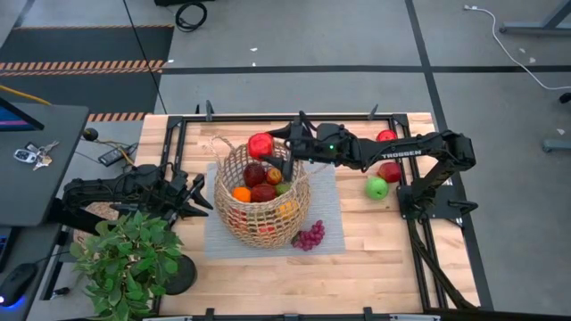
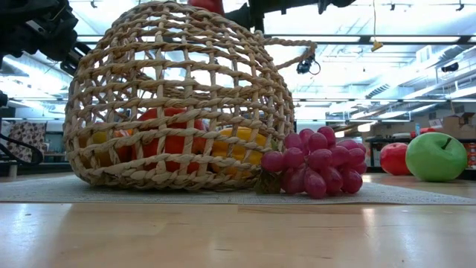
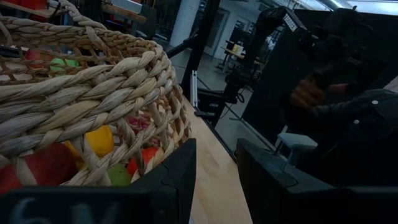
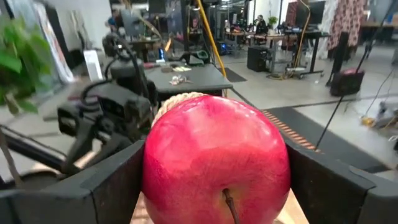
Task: Build produce basket
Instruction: Put the top red apple into the brown basket
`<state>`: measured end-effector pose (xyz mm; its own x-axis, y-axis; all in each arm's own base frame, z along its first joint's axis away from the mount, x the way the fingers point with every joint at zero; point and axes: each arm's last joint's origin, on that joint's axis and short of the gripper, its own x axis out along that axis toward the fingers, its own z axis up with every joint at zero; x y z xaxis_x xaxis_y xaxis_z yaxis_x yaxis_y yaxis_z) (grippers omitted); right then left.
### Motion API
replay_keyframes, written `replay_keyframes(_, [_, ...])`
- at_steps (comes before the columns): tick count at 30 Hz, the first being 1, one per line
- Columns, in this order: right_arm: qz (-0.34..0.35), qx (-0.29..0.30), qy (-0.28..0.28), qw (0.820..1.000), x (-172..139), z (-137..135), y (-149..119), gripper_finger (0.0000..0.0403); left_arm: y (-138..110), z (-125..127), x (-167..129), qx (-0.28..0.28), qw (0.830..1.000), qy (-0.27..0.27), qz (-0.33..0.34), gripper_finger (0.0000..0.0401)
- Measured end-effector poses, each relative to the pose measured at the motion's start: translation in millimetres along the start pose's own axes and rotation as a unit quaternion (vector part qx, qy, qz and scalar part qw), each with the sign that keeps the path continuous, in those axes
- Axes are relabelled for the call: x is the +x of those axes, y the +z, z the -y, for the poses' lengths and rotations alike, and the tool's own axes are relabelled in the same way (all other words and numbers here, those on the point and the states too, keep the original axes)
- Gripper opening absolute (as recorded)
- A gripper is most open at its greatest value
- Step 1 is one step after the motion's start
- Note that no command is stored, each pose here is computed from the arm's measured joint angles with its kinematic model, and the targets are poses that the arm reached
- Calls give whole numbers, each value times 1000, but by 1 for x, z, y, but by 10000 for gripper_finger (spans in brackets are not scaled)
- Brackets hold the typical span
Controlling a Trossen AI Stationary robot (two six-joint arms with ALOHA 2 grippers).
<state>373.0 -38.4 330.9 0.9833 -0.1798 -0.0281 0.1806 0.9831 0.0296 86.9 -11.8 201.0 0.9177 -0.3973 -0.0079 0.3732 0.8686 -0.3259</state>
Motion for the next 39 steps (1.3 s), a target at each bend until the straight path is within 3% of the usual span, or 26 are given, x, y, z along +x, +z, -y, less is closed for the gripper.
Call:
replay_keyframes(19, [-89, -1, 0, 996, 4, -2, -23, 362, 0, 0, 0, 0, 1000, 0, 0, 121])
replay_keyframes(27, [-157, 4, -9, 988, 45, -1, -46, 362, 0, 0, 0, 0, 1000, 0, 0, 121])
replay_keyframes(32, [-209, -25, -7, 978, 74, -2, -47, 362, 0, 0, 0, 0, 1000, 0, 0, 121])
replay_keyframes(39, [-254, -76, 6, 964, 100, -5, -77, 362, 0, 0, 0, 0, 1000, 0, 0, 121])
